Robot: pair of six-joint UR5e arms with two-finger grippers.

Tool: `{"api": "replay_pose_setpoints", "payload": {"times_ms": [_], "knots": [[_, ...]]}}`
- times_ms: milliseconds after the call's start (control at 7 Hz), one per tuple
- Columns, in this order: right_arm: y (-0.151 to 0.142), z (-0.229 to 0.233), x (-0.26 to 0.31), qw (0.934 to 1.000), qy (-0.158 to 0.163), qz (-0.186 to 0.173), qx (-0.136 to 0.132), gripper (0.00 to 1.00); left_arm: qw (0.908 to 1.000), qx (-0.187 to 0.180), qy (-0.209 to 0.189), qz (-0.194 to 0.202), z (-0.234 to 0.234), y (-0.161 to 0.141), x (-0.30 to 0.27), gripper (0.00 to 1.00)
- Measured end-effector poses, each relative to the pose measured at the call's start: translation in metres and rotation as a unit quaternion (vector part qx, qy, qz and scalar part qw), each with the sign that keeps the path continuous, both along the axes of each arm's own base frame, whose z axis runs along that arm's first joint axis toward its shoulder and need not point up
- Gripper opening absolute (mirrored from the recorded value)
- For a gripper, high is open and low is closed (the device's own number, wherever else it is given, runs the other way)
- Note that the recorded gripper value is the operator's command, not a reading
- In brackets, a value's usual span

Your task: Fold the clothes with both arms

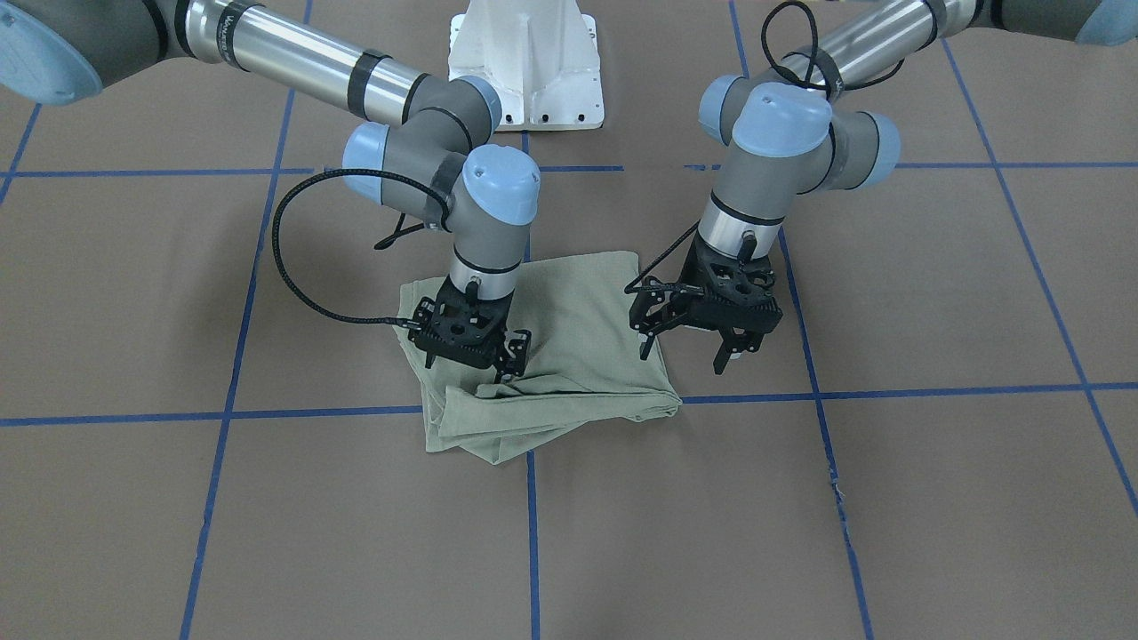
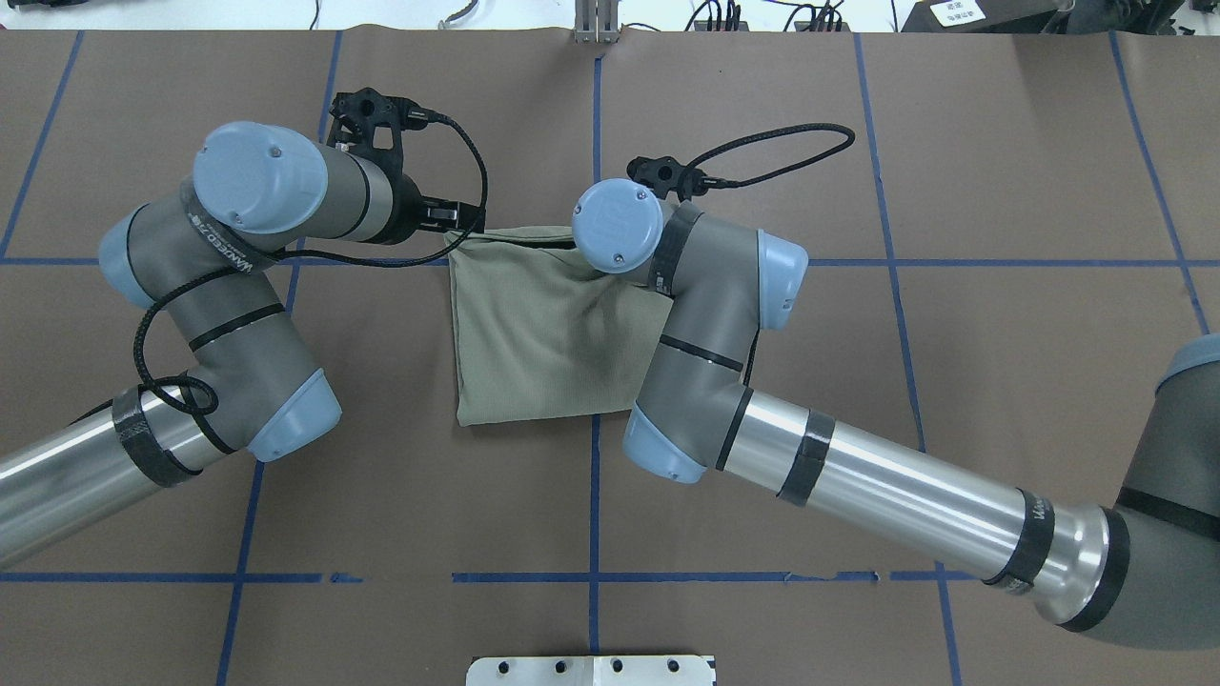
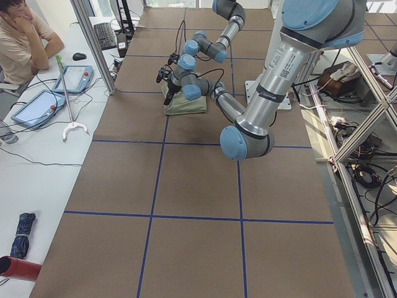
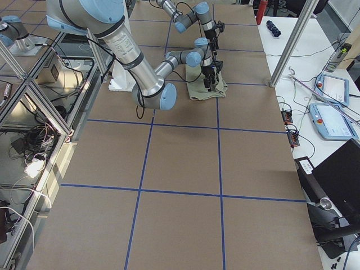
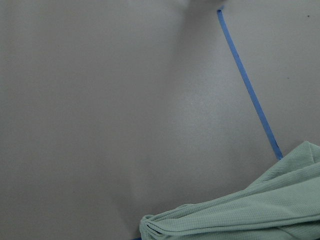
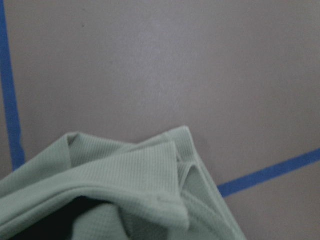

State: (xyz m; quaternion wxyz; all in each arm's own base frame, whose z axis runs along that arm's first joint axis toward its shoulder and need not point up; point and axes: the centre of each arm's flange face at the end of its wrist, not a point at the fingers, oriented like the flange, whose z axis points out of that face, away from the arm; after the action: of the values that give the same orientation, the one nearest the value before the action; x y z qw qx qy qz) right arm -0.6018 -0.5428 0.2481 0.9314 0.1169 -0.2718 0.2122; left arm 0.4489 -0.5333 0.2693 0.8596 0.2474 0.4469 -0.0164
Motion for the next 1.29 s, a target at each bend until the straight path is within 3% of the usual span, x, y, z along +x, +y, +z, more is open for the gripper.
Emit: {"api": "replay_pose_setpoints", "payload": {"times_ms": [286,429,714,857,1000,1286], "knots": [[-0.059,0.024,0.026,0.9997,0.009,0.01,0.018,1.0,1.0,-0.001,0.0,0.0,0.0,0.0,0.0,1.0],[-0.085,0.019,0.045,0.9996,-0.003,0.014,0.026,1.0,1.0,0.0,0.001,0.0,0.0,0.001,0.0,1.0],[-0.111,-0.025,0.08,0.9979,-0.063,-0.008,0.011,1.0,1.0,0.003,0.004,0.007,-0.004,0.006,-0.012,1.0],[-0.112,-0.035,0.107,0.9961,-0.081,-0.035,0.001,1.0,0.9996,0.009,-0.005,0.024,0.002,0.01,-0.037,1.0],[-0.106,-0.027,0.152,0.9939,-0.078,-0.079,0.001,1.0,0.9976,0.033,-0.035,0.051,0.012,0.01,-0.079,1.0],[-0.082,0.026,0.286,0.9839,-0.046,-0.172,0.019,1.0,0.9856,0.073,-0.113,0.102,0.038,0.001,-0.179,1.0]]}}
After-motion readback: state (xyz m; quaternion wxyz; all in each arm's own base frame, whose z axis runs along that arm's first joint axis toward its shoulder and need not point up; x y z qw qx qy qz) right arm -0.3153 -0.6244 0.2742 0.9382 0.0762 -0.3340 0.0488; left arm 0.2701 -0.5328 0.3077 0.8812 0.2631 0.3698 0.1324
